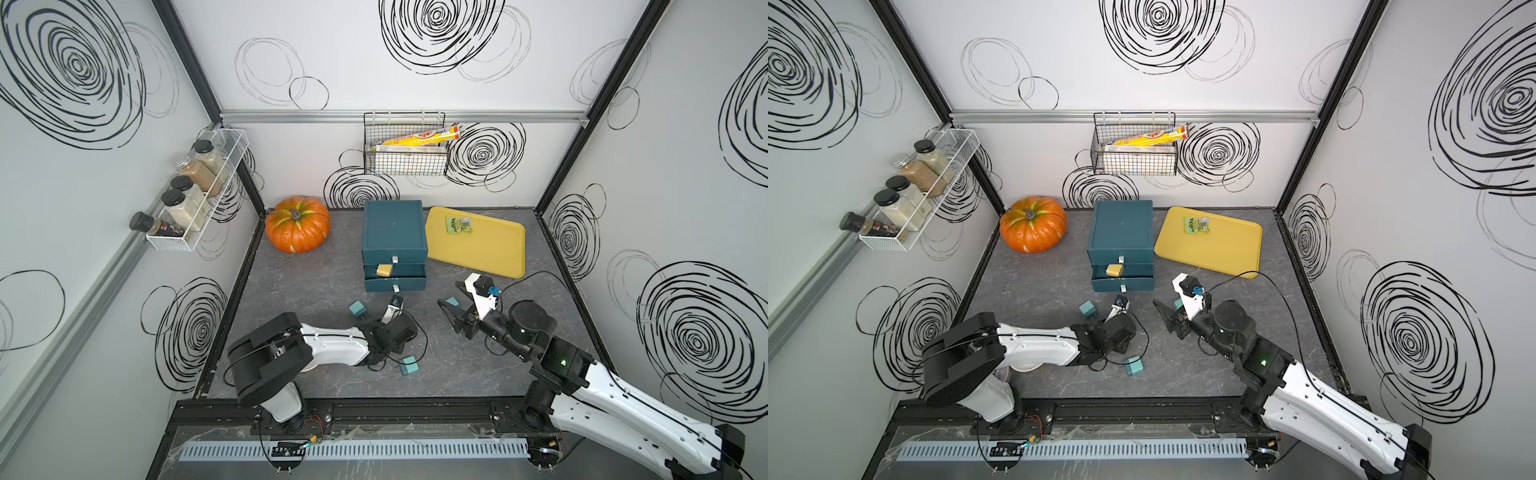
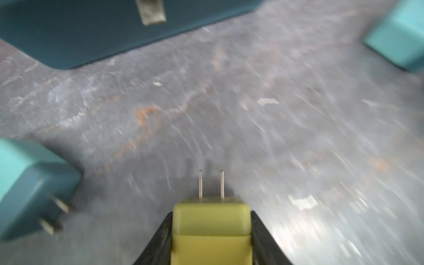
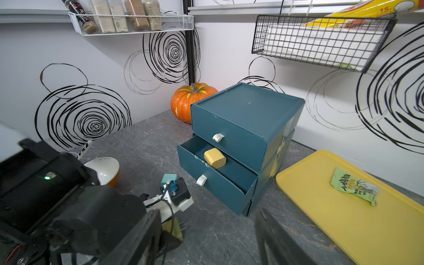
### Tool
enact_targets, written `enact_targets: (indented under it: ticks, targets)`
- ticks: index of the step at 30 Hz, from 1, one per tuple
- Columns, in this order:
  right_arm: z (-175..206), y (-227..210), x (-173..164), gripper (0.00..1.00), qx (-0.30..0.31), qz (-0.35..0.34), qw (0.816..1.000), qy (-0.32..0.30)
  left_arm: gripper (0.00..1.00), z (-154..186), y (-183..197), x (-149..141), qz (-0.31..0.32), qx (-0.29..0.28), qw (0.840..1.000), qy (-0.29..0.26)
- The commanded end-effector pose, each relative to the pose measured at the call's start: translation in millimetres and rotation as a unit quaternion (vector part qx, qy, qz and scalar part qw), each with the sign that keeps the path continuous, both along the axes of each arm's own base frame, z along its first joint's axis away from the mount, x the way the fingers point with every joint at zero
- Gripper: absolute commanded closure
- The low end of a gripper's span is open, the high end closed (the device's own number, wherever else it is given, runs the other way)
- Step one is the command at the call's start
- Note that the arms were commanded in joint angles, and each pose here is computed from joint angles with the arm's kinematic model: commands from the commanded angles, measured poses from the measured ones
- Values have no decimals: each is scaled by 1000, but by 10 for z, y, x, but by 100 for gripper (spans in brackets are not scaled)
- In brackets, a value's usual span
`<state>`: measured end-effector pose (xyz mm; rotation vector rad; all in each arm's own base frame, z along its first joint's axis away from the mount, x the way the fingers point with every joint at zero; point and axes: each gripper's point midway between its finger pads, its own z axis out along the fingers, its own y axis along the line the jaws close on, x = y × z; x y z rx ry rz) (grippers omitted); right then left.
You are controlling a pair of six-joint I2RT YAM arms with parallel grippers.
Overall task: Place the plugs into the drawer by color
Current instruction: Pick up the plug from the center of the board, then place the plug in the drawer.
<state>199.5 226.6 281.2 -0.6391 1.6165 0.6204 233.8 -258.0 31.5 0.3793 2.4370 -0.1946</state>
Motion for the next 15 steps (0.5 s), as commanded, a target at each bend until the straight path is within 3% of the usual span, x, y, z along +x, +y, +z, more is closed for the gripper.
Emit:
enact_targets:
  ticks: [1,6,10,15]
  targets:
    - [24,-49,41,31,16,-18,1000,-7,100,653,-264,-77,-48,-97,994,-27]
    - [-216,31,204,33,-21,-43,999,21,100,1523,-182,-22,-52,-145,984,-89]
    - [-434,254,241,35,-34,-13,998,48,100,2046,-22,124,-44,-162,977,-135]
    - [-554,289,449,37,-72,-55,994,59,100,2079,-86,490,-49,-91,986,-132]
